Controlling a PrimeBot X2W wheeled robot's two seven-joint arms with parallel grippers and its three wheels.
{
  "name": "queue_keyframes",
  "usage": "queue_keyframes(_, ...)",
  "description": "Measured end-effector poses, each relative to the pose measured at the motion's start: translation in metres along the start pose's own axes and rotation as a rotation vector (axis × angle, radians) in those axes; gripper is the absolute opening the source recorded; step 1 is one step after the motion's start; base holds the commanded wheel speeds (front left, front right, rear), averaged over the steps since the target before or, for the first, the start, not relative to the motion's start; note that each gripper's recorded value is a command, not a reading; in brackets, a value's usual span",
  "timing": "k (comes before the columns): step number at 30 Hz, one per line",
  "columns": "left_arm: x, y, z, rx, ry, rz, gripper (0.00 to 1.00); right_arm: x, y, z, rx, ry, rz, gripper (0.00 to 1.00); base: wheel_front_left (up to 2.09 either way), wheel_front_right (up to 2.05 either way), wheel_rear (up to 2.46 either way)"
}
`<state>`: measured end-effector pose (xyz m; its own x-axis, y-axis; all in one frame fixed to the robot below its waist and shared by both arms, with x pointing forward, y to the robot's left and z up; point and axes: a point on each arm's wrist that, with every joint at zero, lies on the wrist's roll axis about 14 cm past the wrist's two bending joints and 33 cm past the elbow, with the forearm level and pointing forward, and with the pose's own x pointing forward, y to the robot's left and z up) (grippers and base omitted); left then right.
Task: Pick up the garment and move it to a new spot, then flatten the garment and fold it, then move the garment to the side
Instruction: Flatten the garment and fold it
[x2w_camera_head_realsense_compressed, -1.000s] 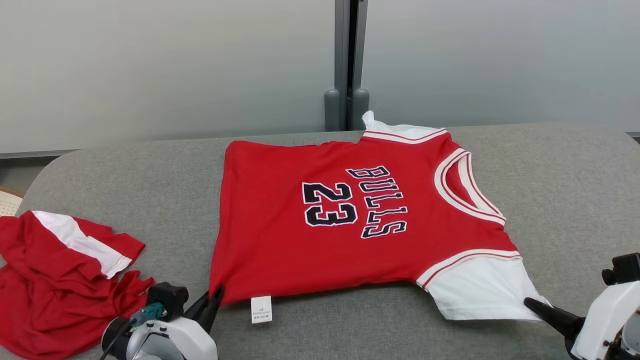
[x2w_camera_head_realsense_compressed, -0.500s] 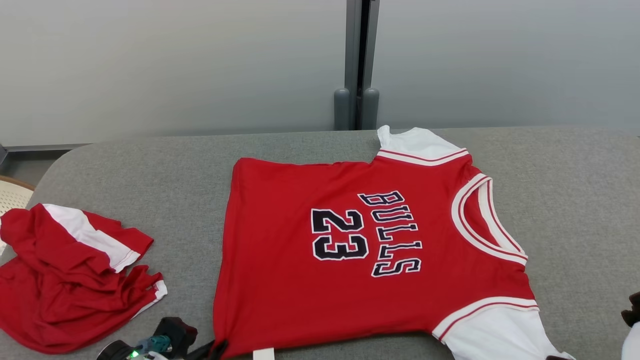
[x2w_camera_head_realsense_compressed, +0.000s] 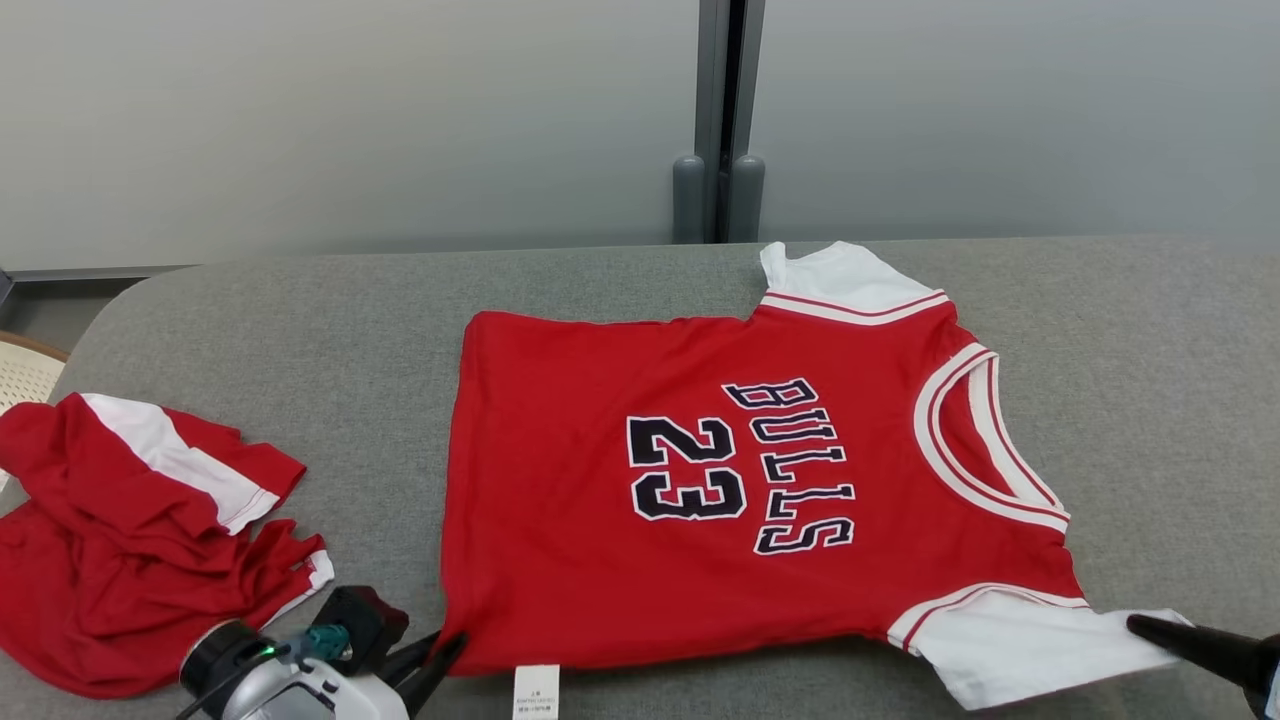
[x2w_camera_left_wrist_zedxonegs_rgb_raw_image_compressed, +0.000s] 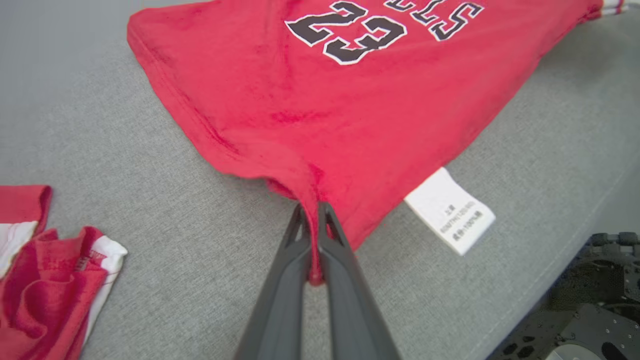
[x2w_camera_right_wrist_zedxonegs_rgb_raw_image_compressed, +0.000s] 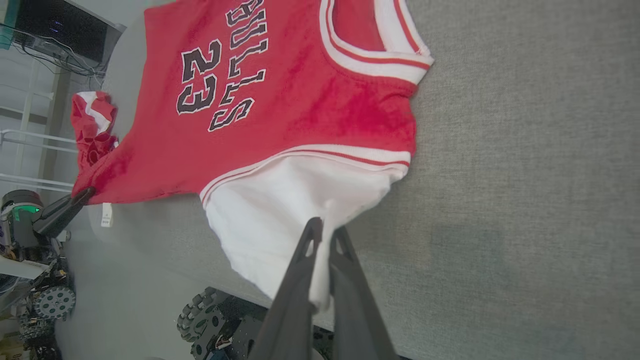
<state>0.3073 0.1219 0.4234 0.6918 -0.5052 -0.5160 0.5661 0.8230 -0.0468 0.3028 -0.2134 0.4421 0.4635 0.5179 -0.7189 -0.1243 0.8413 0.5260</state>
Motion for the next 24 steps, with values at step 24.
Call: queue_keyframes(24, 0.056, 0.047, 0.036, -0.029, 0.024, 0.077, 0.00, 0.063, -0.003, 0.106, -0.042, -0.084, -0.103, 0.00, 0.00, 0.00, 0.00)
